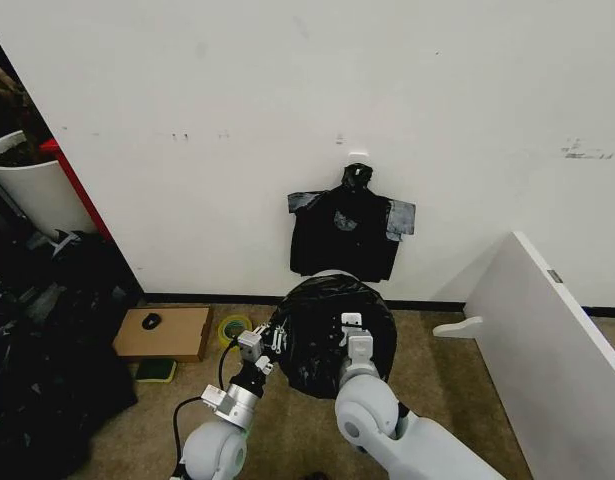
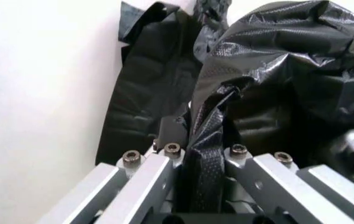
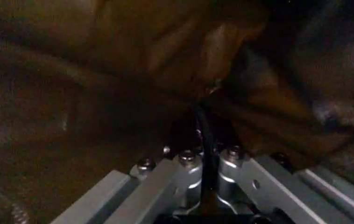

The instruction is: Place the garbage bag over the trash bin.

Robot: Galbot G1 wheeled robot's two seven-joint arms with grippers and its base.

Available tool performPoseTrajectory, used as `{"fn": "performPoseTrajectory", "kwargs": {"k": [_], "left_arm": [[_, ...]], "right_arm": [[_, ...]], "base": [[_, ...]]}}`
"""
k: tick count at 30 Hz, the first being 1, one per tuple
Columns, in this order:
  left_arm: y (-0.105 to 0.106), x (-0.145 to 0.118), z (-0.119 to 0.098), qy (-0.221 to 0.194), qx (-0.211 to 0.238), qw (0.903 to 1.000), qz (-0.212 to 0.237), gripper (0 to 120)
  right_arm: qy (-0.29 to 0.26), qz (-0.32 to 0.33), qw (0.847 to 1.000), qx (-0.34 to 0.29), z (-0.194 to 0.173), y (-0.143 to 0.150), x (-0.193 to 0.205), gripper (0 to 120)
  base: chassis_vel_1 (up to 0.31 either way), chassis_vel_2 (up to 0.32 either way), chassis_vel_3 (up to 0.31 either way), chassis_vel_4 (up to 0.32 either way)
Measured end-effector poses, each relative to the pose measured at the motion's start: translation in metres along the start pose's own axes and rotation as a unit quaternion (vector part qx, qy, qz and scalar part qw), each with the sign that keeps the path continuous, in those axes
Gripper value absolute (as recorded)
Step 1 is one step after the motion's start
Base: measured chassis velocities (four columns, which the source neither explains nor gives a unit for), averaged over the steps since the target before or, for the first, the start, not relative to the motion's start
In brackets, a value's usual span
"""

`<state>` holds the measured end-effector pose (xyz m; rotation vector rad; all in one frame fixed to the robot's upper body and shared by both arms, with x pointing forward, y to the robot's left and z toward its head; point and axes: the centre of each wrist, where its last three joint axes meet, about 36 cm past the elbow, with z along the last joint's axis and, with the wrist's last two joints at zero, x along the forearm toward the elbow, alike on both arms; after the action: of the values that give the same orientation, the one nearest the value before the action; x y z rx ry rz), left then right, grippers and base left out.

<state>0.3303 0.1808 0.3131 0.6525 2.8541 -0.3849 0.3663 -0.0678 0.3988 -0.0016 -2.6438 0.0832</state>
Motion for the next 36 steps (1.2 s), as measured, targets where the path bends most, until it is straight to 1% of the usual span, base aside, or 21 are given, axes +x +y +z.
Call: {"fn": "performPoseTrajectory", "kwargs": {"k": [8,11,17,20,23,25,31,34,36], "left_arm": [[-0.002,0.001,-0.007,-0.006,-0.001,1.0,0.006,3],[-0.002,0.001,-0.007,-0.005,-0.001,0.9999,0.008,3],[-0.001,0.004,-0.006,-0.003,-0.003,0.9999,0.016,3],[0.005,0.005,-0.007,-0.002,-0.009,0.9998,0.017,3],[0.018,0.002,-0.009,-0.007,-0.009,0.9999,0.005,3],[0.022,0.0,-0.011,-0.008,-0.006,0.9999,0.002,3],[0.026,0.001,-0.008,-0.005,0.001,1.0,-0.002,3],[0.025,0.001,-0.006,-0.002,0.002,1.0,-0.001,3],[0.025,0.001,-0.004,0.001,0.003,1.0,-0.001,3]], "right_arm": [[0.005,0.014,0.999,0.035,0.015,0.008,-0.012,0],[0.006,0.014,0.999,0.035,0.014,0.012,-0.016,0],[-0.003,0.01,1.0,0.024,0.003,0.019,-0.024,0],[-0.009,0.015,1.0,0.022,-0.003,0.017,-0.028,0],[-0.01,0.024,0.999,0.037,0.006,0.008,-0.028,0],[-0.018,0.032,0.998,0.052,0.011,0.002,-0.029,0],[-0.041,0.046,0.995,0.081,0.021,-0.005,-0.029,0],[-0.053,0.045,0.994,0.083,0.023,-0.005,-0.027,0],[-0.065,0.032,0.994,0.078,0.023,-0.005,-0.023,0]], "base": [[0.0,0.0,0.0,0.0],[0.0,0.0,0.0,0.0],[0.0,0.0,0.0,0.0],[0.0,0.0,0.0,0.0],[0.0,0.0,0.0,0.0],[0.0,0.0,0.0,0.0],[0.0,0.0,0.0,0.0],[0.0,0.0,0.0,0.0],[0.0,0.0,0.0,0.0]]}}
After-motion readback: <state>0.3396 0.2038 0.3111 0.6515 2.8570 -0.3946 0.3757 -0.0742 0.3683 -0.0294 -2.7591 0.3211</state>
